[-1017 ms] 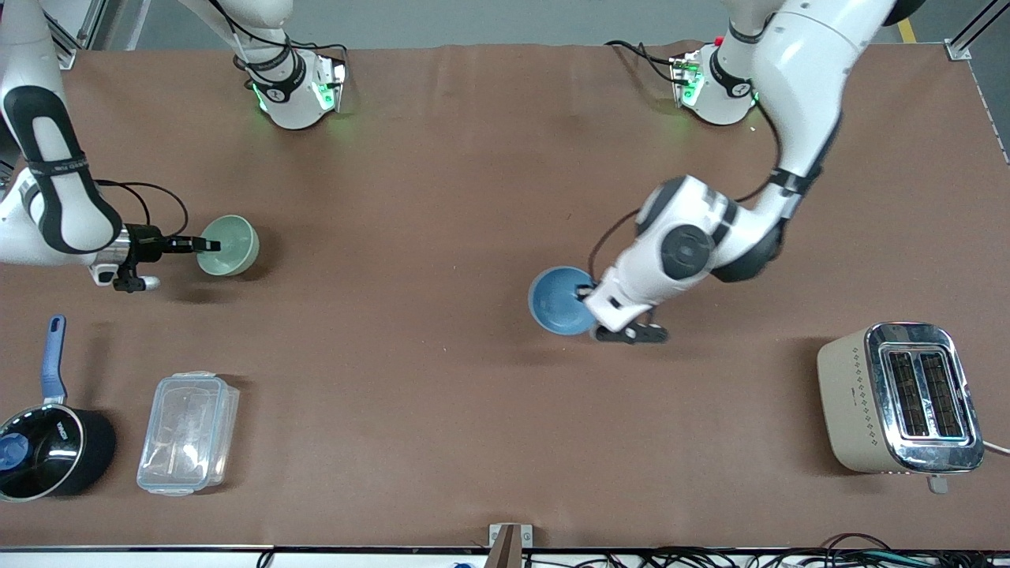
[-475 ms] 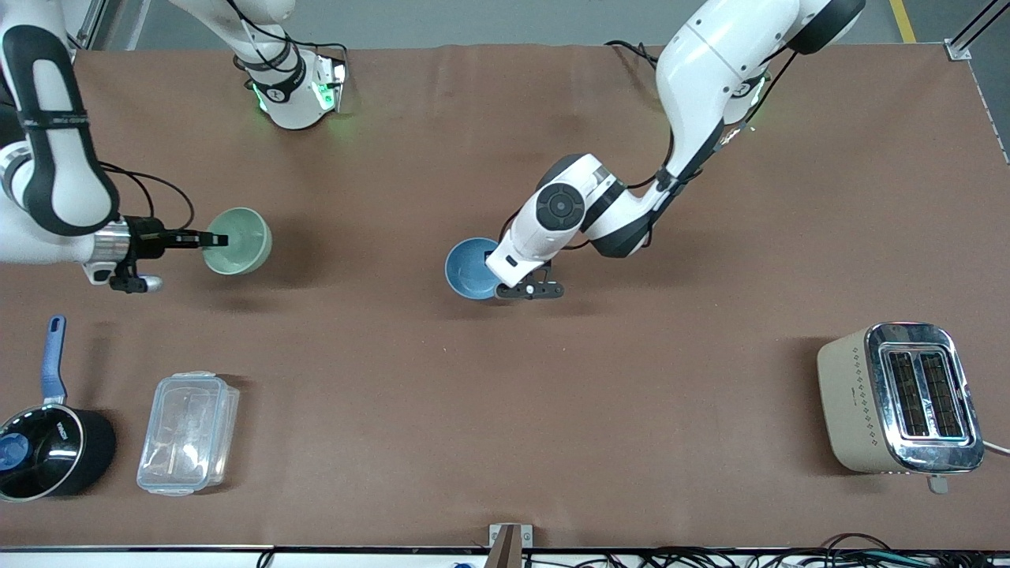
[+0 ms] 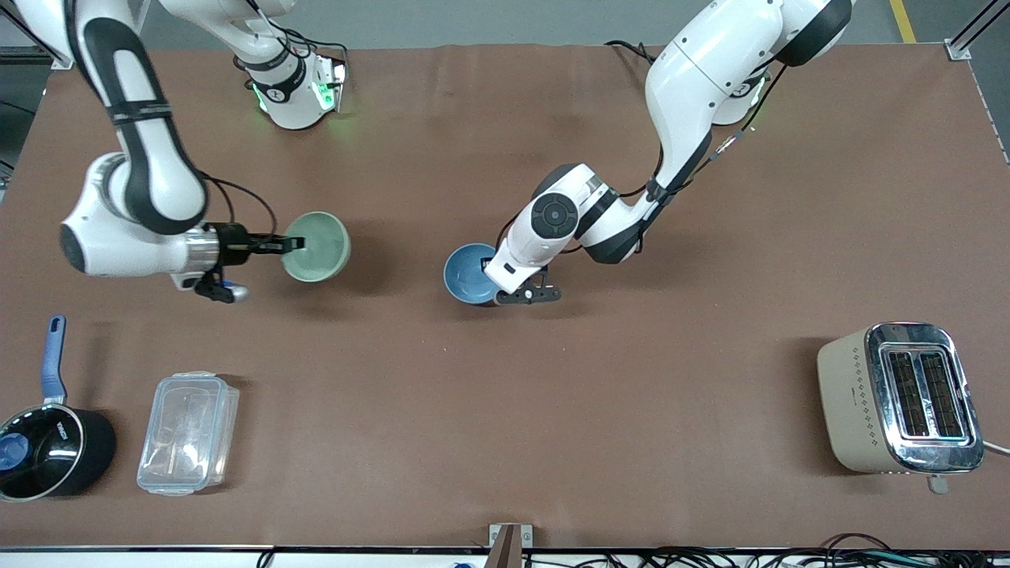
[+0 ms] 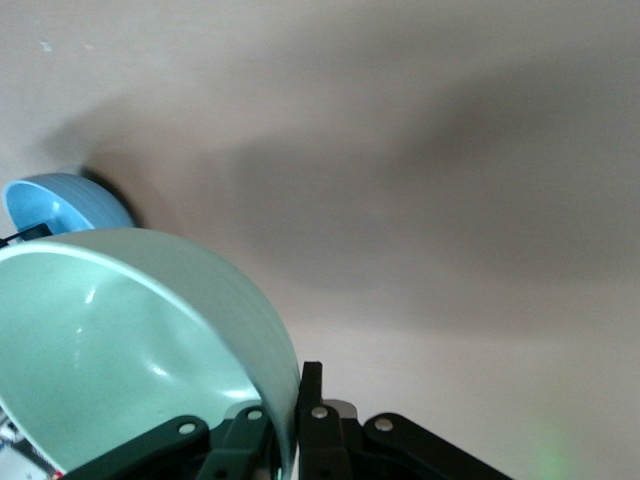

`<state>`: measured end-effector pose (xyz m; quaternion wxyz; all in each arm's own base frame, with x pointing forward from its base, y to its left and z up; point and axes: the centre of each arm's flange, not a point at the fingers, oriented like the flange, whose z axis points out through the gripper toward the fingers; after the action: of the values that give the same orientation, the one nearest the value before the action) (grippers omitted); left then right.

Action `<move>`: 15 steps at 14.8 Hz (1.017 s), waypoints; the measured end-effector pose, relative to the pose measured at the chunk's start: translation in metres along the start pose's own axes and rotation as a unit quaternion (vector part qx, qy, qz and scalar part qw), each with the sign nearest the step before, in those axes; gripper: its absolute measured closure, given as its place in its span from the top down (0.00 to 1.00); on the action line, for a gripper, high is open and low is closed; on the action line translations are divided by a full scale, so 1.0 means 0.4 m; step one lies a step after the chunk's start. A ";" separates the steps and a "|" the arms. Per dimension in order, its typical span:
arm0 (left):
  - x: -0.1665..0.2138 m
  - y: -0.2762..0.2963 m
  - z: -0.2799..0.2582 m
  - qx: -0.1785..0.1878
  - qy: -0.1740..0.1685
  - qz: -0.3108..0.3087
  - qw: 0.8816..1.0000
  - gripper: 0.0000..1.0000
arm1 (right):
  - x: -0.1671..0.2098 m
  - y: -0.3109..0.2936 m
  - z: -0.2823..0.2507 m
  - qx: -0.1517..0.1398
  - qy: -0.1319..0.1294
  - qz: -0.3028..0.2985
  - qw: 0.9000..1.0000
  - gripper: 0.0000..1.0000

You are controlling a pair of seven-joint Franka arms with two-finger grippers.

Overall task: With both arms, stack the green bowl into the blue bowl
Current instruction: 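Lift the green bowl with the right gripper and lower it into the blue bowl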

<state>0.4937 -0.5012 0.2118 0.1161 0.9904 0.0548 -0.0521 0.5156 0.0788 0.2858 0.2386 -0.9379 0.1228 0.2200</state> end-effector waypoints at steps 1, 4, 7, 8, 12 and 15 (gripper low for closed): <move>0.031 -0.001 -0.036 0.001 0.010 -0.005 1.000 0.51 | -0.010 -0.064 0.036 0.002 0.007 0.008 1.000 0.06; 0.148 -0.032 -0.249 0.021 0.040 -0.027 0.999 0.79 | -0.064 -0.249 0.158 0.019 0.023 0.032 0.999 0.06; 0.249 -0.137 -0.511 0.028 0.073 -0.029 0.996 1.00 | -0.118 -0.393 0.297 0.033 0.064 0.046 0.996 0.06; 0.273 -0.183 -0.576 0.032 0.080 -0.026 0.996 1.00 | -0.130 -0.422 0.342 0.030 0.083 0.047 0.995 0.06; 0.333 -0.358 -0.772 0.096 0.112 0.025 0.989 1.00 | -0.129 -0.441 0.447 0.013 0.118 0.046 0.992 0.06; 0.307 -0.434 -0.913 0.131 0.112 0.053 0.984 1.00 | -0.127 -0.442 0.475 0.010 0.126 0.046 0.991 0.06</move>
<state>0.6273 -0.2354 0.5119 -0.0193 0.9981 0.0076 0.0586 0.4630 0.3318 0.2292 0.2198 -0.9491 0.1972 0.1098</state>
